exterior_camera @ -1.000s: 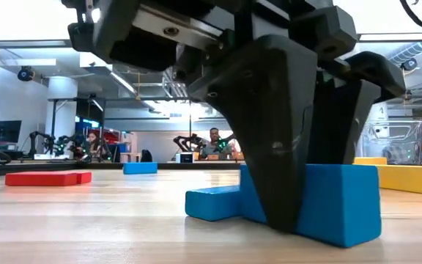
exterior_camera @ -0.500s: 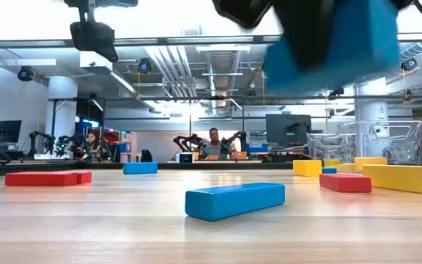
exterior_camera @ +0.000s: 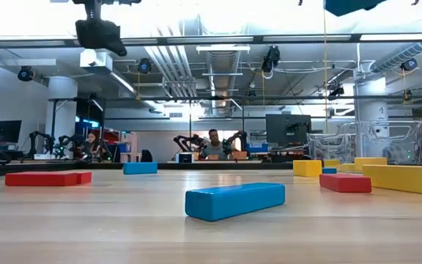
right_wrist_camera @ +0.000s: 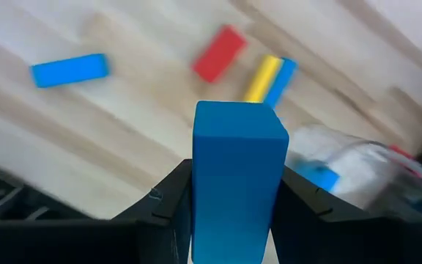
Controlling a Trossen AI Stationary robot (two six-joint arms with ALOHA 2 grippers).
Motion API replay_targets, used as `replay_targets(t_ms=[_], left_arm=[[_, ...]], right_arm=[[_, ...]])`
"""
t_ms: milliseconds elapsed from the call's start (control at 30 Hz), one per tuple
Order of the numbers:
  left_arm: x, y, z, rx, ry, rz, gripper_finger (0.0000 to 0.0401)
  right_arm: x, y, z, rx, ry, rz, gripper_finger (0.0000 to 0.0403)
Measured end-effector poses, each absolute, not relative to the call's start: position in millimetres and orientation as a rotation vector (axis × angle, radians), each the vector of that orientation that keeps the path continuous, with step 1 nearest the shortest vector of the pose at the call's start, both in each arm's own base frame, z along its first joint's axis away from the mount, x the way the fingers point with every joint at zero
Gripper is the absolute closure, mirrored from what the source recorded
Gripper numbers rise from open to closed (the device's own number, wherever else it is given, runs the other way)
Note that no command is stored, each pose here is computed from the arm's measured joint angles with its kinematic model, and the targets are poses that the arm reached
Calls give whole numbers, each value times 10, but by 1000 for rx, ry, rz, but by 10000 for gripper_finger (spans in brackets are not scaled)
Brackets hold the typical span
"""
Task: Sort blocks
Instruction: Put the blue block into the bottom right transparent bin
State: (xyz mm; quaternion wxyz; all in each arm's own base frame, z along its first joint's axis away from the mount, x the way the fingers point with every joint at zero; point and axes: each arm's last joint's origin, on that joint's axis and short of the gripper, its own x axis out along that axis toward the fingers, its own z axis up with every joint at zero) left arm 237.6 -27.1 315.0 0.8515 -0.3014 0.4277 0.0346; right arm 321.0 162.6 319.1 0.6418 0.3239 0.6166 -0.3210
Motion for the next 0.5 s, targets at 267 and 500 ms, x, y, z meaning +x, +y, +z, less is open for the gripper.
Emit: replay_targets(t_ms=[267,500], left_arm=[[2439,-254,3207,-679,816,65,7],[2463,-180,3225,-730,775,115,7]], right_arm=[[2557,1353,3134,766,1409,-816,278],[1986,1183,3090,848,1372,-889,278]])
